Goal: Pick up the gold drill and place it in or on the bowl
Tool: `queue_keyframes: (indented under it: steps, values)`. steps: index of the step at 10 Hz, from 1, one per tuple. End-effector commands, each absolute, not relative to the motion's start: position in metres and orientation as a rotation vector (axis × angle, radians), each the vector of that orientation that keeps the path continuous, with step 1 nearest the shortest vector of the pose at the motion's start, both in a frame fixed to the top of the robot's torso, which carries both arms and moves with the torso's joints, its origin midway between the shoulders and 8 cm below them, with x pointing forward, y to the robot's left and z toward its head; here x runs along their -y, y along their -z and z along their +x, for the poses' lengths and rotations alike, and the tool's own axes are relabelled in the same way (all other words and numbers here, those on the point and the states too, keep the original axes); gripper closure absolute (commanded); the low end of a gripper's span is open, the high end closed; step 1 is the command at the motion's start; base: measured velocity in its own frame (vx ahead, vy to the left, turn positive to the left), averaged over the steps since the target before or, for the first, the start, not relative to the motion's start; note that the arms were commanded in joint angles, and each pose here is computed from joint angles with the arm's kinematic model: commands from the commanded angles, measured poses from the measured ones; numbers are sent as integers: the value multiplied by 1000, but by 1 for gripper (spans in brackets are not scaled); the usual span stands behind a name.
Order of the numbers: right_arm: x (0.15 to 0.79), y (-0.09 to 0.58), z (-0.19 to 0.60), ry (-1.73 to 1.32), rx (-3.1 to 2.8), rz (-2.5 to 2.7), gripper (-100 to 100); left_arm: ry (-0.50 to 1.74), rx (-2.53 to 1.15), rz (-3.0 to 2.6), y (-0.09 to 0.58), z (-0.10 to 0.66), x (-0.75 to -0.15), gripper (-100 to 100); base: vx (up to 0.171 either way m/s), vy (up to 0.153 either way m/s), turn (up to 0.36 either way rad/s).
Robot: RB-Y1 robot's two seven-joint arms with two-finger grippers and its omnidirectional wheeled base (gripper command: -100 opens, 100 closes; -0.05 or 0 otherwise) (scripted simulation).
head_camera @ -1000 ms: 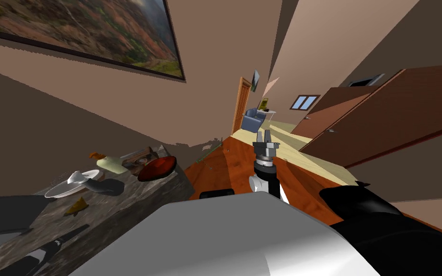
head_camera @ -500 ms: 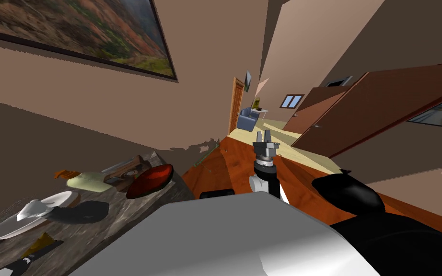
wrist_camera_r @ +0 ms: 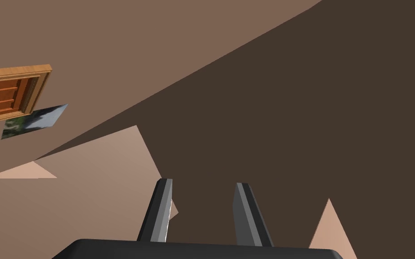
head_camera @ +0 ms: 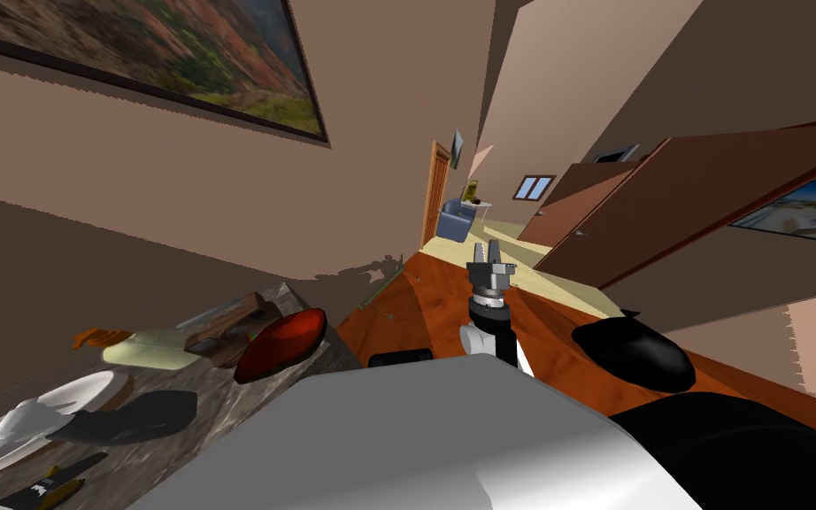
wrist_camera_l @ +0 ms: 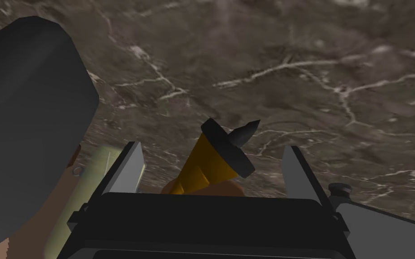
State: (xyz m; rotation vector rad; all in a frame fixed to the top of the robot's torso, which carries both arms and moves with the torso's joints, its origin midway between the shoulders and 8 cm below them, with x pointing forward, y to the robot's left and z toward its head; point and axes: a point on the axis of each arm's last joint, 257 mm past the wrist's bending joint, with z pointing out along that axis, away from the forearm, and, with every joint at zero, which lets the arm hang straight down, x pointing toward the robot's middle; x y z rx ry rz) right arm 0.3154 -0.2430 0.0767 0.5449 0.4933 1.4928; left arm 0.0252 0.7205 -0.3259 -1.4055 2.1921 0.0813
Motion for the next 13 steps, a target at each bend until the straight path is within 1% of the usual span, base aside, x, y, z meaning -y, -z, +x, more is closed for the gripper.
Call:
queue_keyframes:
  steps: [1, 3, 4, 8, 9, 10, 12, 13]
  values:
    - [243, -77, 315, -1493, -493, 545, 0, -89, -2186, -1414, 334, 16, -719, -100, 40, 38, -78]
    - [243, -77, 315, -1493, -493, 545, 0, -89, -2185, -1417, 337, 14, -718, -100, 39, 23, -39]
    - [243, -77, 315, -1493, -493, 545, 0, -90, -2185, -1416, 337, 14, -718, 100, 3, 4, 10]
    - [243, -77, 315, -1493, -493, 545, 0, -91, -2186, -1416, 337, 14, -719, 100, 0, 0, 0]
    - [243, -77, 315, -1493, -493, 545, 0, -91, -2185, -1416, 337, 14, -719, 0, 0, 0, 0]
    - [243, -77, 315, -1493, -493, 545, 0, -86, -2190, -1408, 328, 21, -720, 100, -26, -19, 85]
    - [243, -77, 315, -1493, -493, 545, 0, -86, -2193, -1403, 327, 23, -720, 100, -33, -30, 46]
    - [243, -77, 315, -1493, -493, 545, 0, -85, -2193, -1405, 327, 23, -720, 0, 0, 0, 0]
